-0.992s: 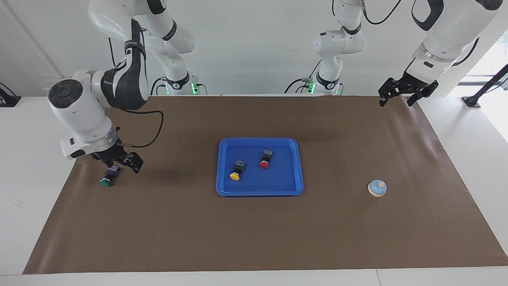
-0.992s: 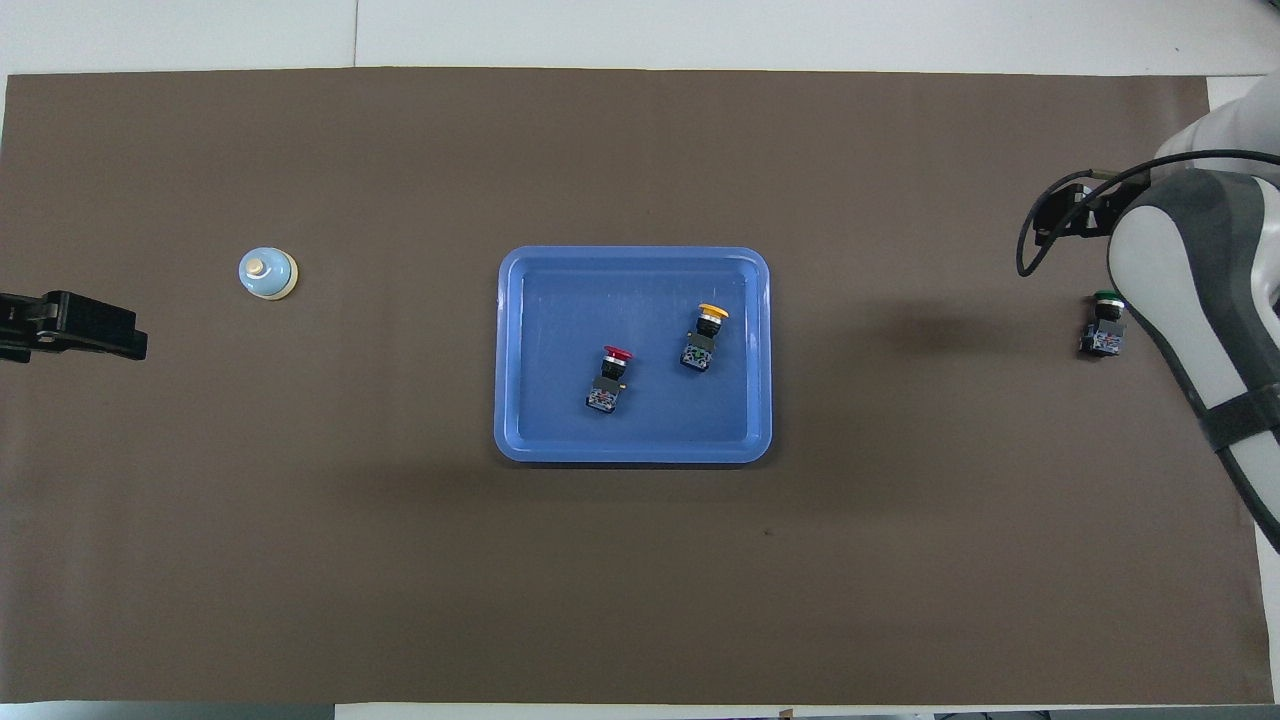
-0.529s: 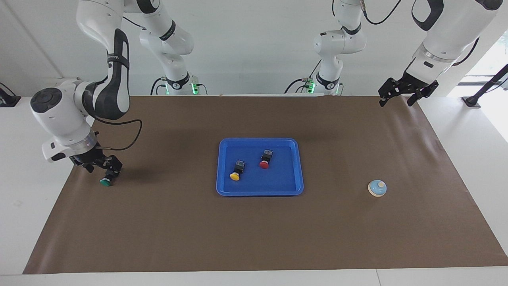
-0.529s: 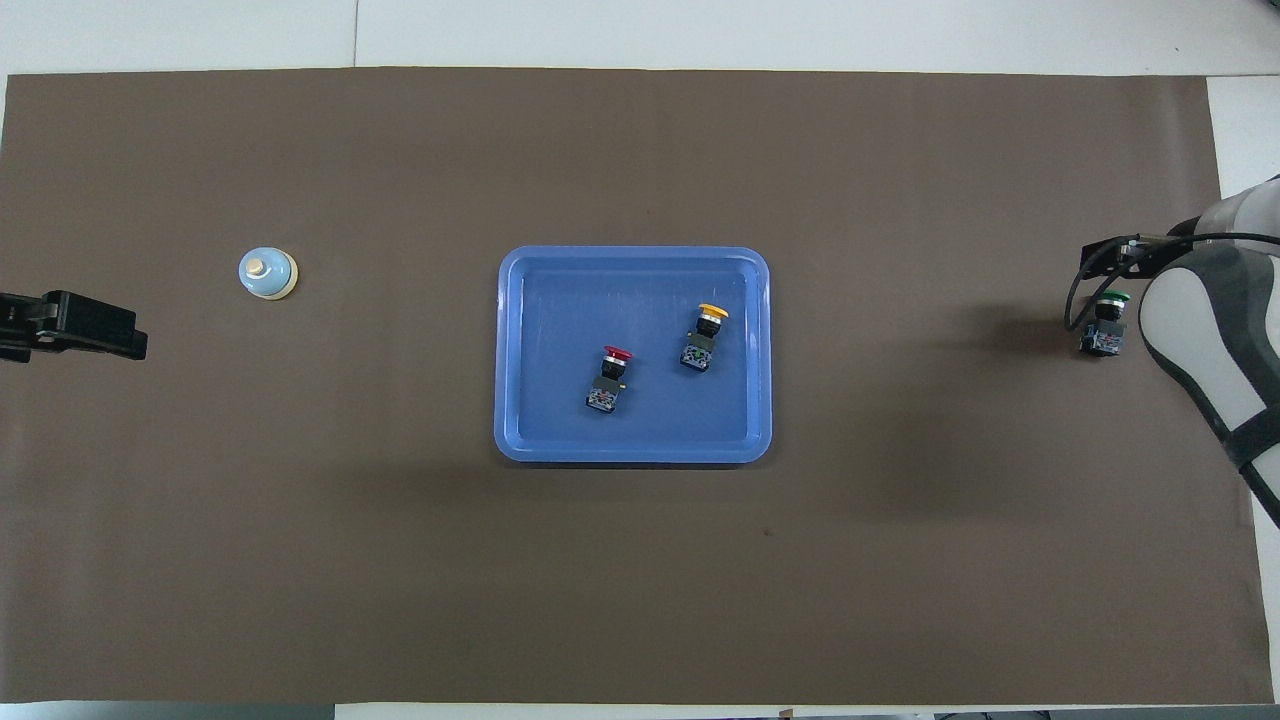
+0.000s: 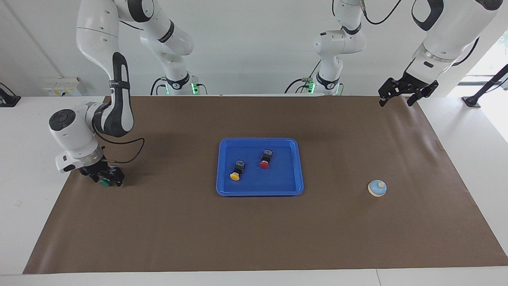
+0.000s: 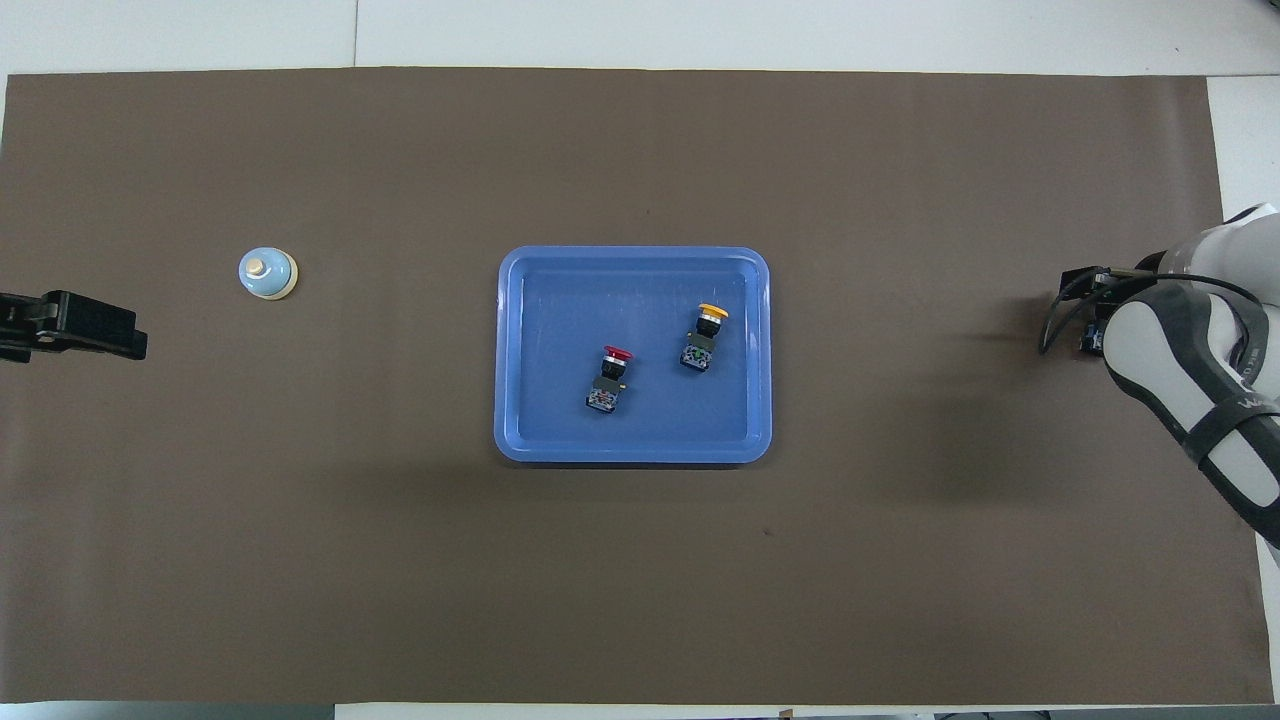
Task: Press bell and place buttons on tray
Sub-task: 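Reach the right gripper to the green-top button and grasp it, then carry the green button with the right gripper into the tray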
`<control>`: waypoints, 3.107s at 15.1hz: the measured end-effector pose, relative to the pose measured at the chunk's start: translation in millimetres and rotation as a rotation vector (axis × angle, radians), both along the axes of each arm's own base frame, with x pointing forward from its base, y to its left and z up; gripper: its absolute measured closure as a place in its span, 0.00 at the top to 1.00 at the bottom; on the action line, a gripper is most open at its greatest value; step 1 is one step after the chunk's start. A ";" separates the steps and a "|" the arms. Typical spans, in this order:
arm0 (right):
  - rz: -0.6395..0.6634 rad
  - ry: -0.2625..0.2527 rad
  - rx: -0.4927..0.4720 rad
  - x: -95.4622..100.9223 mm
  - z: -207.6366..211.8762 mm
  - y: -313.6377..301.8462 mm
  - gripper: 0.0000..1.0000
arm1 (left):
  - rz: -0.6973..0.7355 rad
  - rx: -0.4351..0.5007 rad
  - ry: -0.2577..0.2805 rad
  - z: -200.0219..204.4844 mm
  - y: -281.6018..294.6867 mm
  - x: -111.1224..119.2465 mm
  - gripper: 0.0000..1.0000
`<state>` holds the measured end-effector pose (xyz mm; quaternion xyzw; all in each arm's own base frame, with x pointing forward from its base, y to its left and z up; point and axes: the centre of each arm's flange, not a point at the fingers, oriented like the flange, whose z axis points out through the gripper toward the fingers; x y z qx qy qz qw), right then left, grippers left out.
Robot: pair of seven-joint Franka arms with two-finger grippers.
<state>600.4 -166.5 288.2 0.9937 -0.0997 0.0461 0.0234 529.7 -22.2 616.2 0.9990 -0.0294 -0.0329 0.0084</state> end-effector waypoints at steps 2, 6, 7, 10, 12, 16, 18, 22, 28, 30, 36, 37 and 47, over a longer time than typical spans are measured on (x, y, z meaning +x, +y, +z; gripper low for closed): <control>0.000 0.006 0.002 -2.3 -2.9 0.6 1.00 | 0.000 0.000 0.000 0.0 0.0 0.0 1.00; -0.001 0.030 0.008 -5.7 -4.5 1.6 0.97 | 0.000 0.000 0.000 0.0 0.0 0.0 1.00; -0.002 0.042 0.010 -7.1 -4.9 1.6 0.97 | 0.000 0.000 0.000 0.0 0.0 0.0 1.00; -0.003 0.056 0.013 -9.4 -3.5 1.6 0.89 | 0.000 0.000 0.000 0.0 0.0 0.0 1.00; -0.002 0.063 0.015 -10.3 -3.1 1.8 0.85 | 0.000 0.000 0.000 0.0 0.0 0.0 1.00; 0.021 0.065 0.014 -10.4 -0.3 3.0 0.41 | 0.000 0.000 0.000 0.0 0.0 0.0 1.00; 0.025 0.068 0.015 -10.3 0.3 3.7 0.41 | 0.000 0.000 0.000 0.0 0.0 0.0 1.00; 0.050 0.080 0.019 4.5 24.4 17.3 0.41 | 0.000 0.000 0.000 0.0 0.0 0.0 1.00; 0.027 0.110 0.023 57.9 121.1 139.2 0.41 | 0.000 0.000 0.000 0.0 0.0 0.0 1.00; -0.021 0.118 0.042 68.4 139.3 210.8 0.41 | 0.000 0.000 0.000 0.0 0.0 0.0 1.00; -0.146 0.086 0.116 44.6 155.5 447.2 0.41 | 0.000 0.000 0.000 0.0 0.0 0.0 1.00; -0.142 0.082 0.122 33.5 155.7 482.4 0.41 | 0.000 0.000 0.000 0.0 0.0 0.0 1.00; -0.069 0.075 0.161 -31.0 104.5 627.9 0.41 | 0.000 0.000 0.000 0.0 0.0 0.0 1.00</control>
